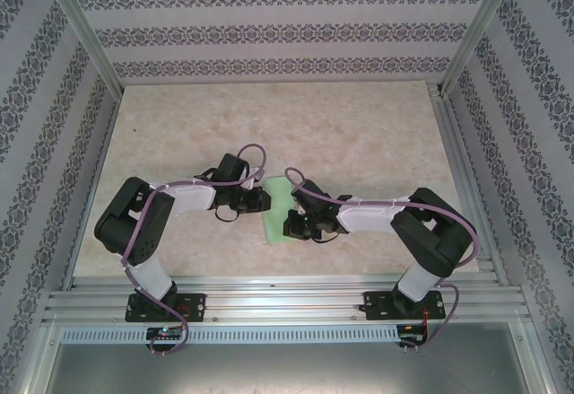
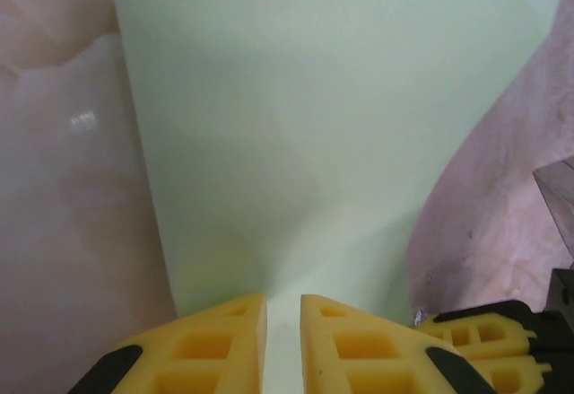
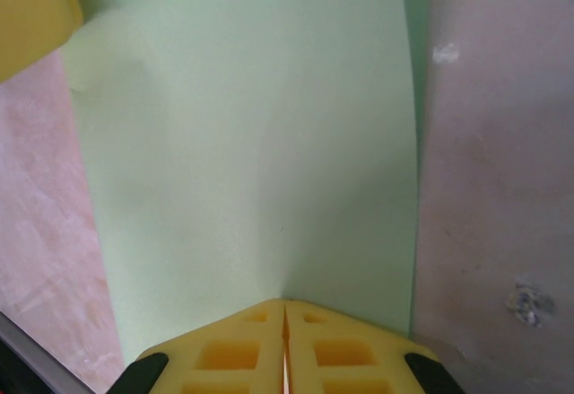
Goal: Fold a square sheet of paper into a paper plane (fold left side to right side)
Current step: First fold the square sheet of paper in half at the center of the table.
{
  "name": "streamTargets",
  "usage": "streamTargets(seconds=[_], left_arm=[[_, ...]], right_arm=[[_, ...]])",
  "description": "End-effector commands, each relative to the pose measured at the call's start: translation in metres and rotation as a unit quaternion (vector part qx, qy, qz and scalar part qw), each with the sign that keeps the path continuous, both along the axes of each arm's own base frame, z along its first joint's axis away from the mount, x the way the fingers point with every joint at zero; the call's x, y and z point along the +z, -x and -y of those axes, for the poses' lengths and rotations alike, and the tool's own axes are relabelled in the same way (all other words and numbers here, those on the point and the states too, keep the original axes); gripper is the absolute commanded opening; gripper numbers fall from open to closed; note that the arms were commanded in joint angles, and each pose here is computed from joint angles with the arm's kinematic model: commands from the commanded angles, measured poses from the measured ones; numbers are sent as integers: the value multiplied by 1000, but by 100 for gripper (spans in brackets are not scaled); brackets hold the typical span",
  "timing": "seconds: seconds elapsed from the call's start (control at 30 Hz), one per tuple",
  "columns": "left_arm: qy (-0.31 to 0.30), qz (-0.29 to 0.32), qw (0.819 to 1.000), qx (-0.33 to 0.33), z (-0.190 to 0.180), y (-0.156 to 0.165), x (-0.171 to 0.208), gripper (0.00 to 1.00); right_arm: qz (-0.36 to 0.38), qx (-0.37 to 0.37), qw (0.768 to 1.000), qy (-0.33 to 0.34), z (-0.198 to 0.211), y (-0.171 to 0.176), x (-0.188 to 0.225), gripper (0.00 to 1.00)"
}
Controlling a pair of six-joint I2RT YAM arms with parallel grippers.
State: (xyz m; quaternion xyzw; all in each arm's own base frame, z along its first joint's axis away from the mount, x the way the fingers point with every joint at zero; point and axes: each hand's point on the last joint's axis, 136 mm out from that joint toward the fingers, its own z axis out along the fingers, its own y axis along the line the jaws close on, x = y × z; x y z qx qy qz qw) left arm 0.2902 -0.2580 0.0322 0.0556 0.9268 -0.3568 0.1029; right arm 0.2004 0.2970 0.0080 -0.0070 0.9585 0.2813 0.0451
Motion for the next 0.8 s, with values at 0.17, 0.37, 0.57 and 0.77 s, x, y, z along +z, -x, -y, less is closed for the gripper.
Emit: streamTargets(seconds=[0.17,0.37,0.57,0.77], left_arm=[[-43,33,999,-1,-3,-27,-7,17],[-56,36,998,2,-6,-38,-13,16],[-63,43,997,5,-10,-49,-12,17],[-67,48,997,8,-15,-60,-10,18]], right_arm=[[-72,17,989,127,51,45,-52,9],[-74,18,988,134,53,46,-53,9],[-76,20,987,140,57,48,-55,9],[-77,22,987,141,56,49,-56,9]])
